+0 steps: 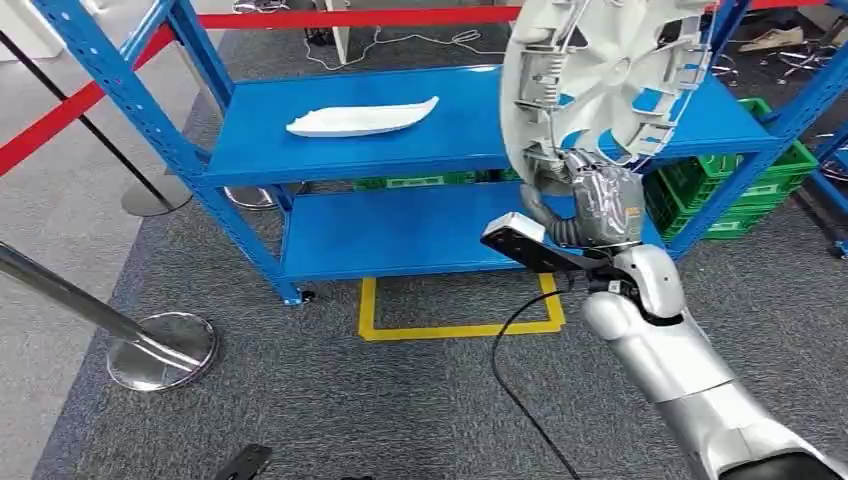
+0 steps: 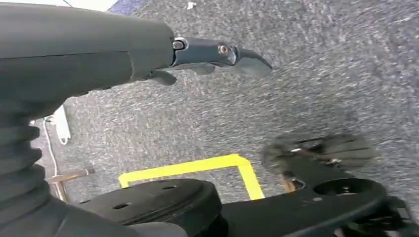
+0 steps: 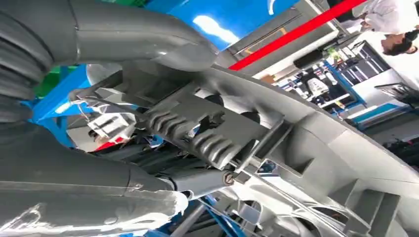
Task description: Take the parts from the cabinet and place them on the table.
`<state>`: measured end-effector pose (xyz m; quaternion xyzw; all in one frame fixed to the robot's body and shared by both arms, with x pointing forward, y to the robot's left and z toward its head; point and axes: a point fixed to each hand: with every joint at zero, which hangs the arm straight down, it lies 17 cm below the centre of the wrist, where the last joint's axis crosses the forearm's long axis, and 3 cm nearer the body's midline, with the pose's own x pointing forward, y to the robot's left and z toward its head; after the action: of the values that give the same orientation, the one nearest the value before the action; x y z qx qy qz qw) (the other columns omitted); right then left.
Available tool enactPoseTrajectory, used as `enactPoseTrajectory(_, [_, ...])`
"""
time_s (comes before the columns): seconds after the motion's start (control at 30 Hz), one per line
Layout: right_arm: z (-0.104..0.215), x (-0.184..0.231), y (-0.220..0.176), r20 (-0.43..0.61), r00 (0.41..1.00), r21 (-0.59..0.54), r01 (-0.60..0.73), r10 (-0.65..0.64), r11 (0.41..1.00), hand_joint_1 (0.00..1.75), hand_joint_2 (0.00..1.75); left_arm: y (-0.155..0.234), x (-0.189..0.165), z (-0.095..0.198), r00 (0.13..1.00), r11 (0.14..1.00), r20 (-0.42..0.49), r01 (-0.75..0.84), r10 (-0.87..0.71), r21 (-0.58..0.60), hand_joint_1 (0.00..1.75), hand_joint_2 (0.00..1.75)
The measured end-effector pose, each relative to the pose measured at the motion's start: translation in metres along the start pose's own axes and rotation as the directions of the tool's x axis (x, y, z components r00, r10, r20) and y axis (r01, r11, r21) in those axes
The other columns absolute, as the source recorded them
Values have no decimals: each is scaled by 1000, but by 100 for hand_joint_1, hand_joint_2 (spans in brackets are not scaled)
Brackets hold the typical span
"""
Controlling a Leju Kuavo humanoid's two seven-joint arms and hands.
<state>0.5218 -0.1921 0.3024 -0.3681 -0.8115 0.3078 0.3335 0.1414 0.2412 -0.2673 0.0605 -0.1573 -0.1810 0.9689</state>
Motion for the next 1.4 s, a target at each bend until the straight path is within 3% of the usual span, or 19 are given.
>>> enactPoseTrajectory(1.03, [-5, 3, -15, 8, 1000, -34, 15, -15, 999, 175, 175, 3, 6, -1, 1000, 1000, 23, -17, 17, 9, 0, 175])
enactPoseTrajectory(1.4, [2, -1, -8, -19, 994, -9, 108, -108, 994, 175, 175, 2, 0, 0, 1000, 1000, 9, -7, 6, 11, 0, 175])
